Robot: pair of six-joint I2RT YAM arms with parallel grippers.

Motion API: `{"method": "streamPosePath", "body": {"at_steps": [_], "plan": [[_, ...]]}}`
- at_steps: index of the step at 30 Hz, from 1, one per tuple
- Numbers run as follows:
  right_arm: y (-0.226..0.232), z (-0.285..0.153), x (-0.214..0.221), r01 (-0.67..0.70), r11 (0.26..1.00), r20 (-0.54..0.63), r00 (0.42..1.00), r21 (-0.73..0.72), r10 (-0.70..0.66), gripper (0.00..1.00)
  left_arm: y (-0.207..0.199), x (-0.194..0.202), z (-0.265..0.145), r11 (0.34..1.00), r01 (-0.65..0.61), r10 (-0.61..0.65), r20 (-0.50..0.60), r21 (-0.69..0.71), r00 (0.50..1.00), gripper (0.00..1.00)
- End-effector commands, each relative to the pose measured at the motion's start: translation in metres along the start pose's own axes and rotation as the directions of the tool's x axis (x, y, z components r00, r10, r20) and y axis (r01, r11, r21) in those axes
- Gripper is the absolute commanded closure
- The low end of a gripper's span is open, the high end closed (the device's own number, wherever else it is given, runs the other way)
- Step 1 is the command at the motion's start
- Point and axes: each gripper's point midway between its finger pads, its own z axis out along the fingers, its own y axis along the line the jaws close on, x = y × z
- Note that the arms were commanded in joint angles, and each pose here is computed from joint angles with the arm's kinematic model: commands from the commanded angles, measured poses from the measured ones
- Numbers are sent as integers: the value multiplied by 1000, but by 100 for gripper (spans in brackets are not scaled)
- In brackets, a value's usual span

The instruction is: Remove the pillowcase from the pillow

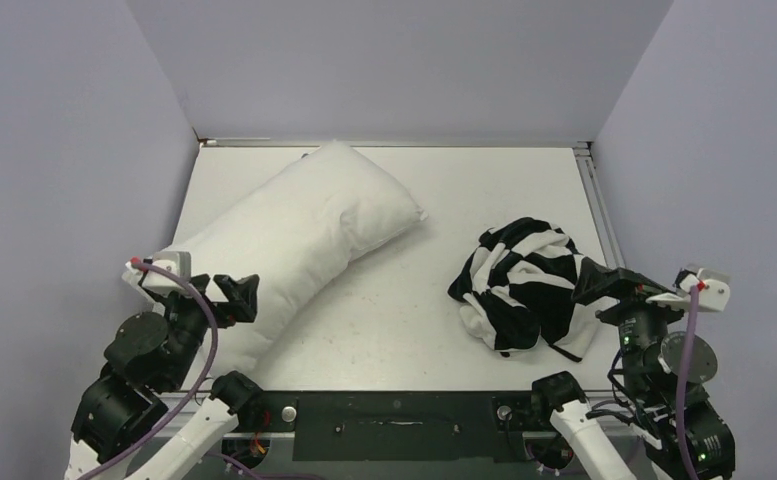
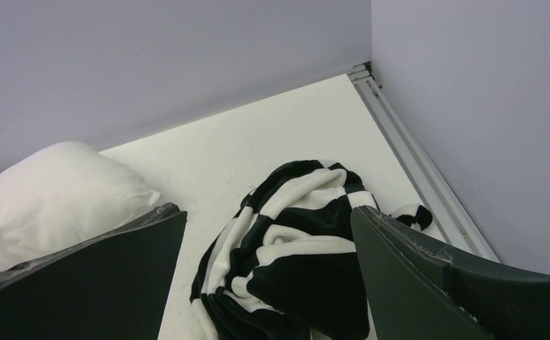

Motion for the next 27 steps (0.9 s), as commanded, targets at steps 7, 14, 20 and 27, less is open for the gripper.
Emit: {"method": "streamPosePath", "body": {"at_steps": [7, 14, 20, 27], "plan": [[-23, -26, -13, -6, 999, 107, 994, 34, 2, 10, 46, 3, -40, 987, 143, -124, 202, -80, 971, 4], [-29, -33, -11, -3, 999, 118, 993, 39, -2, 10, 59, 4, -56, 974, 219, -193, 302, -52, 934, 4], [-32, -40, -11, -8, 999, 125, 992, 38, 3, 10, 60, 7, -52, 973, 222, -194, 289, -65, 937, 4], [-35, -48, -13, -20, 999, 141, 990, 30, 16, 10, 59, 10, -51, 973, 225, -202, 285, -51, 937, 4]]}}
